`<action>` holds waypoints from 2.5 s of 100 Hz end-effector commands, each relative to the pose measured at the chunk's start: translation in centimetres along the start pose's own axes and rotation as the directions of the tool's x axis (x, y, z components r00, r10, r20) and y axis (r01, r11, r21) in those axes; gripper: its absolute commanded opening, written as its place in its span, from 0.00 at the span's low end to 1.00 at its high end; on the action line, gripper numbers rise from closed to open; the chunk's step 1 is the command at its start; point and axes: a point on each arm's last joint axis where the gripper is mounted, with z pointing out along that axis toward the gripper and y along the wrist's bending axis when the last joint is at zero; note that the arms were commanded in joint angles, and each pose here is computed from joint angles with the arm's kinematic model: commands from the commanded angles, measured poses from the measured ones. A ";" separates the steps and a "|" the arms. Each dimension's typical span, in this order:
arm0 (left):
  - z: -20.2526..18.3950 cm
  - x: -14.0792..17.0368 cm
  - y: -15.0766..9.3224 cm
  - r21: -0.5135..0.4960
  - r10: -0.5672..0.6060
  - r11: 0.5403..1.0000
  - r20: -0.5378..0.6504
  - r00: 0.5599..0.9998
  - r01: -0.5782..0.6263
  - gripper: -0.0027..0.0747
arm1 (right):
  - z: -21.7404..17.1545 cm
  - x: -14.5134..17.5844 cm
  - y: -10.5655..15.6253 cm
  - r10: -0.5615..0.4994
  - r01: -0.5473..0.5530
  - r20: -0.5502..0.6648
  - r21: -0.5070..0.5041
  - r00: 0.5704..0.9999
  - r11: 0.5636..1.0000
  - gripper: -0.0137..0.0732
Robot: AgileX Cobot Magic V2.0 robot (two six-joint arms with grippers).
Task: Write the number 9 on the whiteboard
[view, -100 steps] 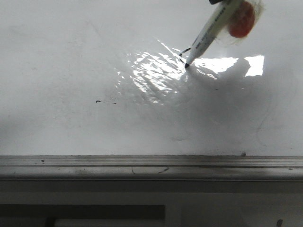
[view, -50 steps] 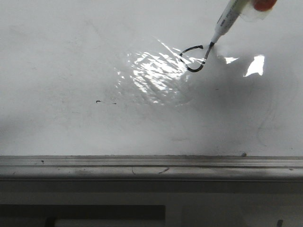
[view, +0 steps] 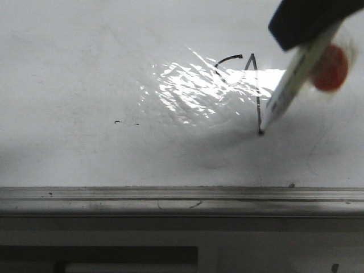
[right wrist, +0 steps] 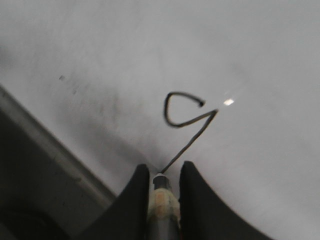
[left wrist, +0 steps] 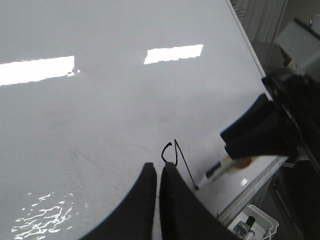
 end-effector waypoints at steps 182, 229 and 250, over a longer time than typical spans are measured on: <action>11.1 1.3 -3.9 0.569 0.253 0.822 -0.325 0.911 -0.025 0.23 | -6.1 -4.5 5.2 -0.201 0.309 0.308 -0.356 0.930 0.882 0.08; 10.4 3.4 -3.5 0.568 0.264 0.823 -0.391 0.882 0.005 0.01 | -6.3 -5.0 5.4 -0.173 0.307 0.356 -0.364 0.918 0.879 0.56; 10.1 4.7 -3.1 0.530 0.242 0.848 -0.431 0.869 0.027 0.01 | -8.4 -4.8 3.5 -0.146 0.299 0.414 -0.333 0.898 0.895 0.73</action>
